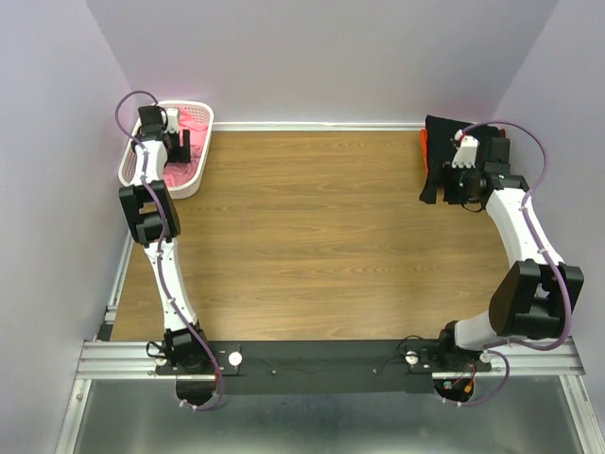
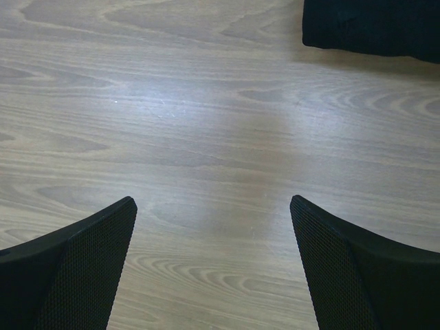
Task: Fold and stack the t-shirts
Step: Grab crumpled tshirt from bin with the left arm, then move the tshirt to the center of the board, then flatten out the tshirt
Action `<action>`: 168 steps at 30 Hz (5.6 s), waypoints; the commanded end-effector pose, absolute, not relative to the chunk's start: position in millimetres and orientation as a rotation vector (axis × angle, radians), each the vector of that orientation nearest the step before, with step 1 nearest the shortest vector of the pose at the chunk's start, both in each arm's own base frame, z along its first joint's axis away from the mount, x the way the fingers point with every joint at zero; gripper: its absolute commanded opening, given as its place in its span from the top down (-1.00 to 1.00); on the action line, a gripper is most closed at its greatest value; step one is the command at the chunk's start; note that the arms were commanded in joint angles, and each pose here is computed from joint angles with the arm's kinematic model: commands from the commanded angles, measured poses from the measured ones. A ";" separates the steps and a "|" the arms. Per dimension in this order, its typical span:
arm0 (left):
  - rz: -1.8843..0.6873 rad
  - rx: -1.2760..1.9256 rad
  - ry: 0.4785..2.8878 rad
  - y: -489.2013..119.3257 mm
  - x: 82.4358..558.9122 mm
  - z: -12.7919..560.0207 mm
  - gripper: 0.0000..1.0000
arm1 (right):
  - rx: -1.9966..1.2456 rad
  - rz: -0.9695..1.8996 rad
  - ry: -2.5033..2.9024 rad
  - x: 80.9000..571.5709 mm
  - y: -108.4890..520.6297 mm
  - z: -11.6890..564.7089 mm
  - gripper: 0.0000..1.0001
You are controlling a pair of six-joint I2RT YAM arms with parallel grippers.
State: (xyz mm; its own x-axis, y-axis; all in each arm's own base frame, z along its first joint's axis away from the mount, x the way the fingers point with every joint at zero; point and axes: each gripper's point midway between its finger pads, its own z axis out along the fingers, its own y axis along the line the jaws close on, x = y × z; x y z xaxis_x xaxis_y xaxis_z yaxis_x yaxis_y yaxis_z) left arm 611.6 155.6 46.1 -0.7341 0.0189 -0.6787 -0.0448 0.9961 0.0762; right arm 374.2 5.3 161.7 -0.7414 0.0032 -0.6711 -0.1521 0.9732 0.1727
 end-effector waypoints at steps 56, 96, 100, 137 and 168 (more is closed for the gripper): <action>-0.459 0.983 1.782 -113.8 383.4 251.3 -0.97 | -0.261 0.479 2.330 363.9 35.8 182.4 -1.00; -0.503 1.497 1.793 -297.8 330.3 103.0 -0.60 | -0.303 0.342 2.750 381.9 49.3 10.4 -0.21; -0.539 1.581 1.763 -334.9 318.1 87.9 -0.58 | -0.285 0.362 2.753 381.1 51.8 10.6 0.08; -0.611 1.154 2.156 -149.0 330.2 72.9 1.00 | -1.011 1.104 2.167 326.7 325.4 171.6 0.99; -0.340 1.754 1.916 -212.9 255.9 48.1 -0.26 | -0.646 0.615 2.644 316.6 189.5 54.4 -0.11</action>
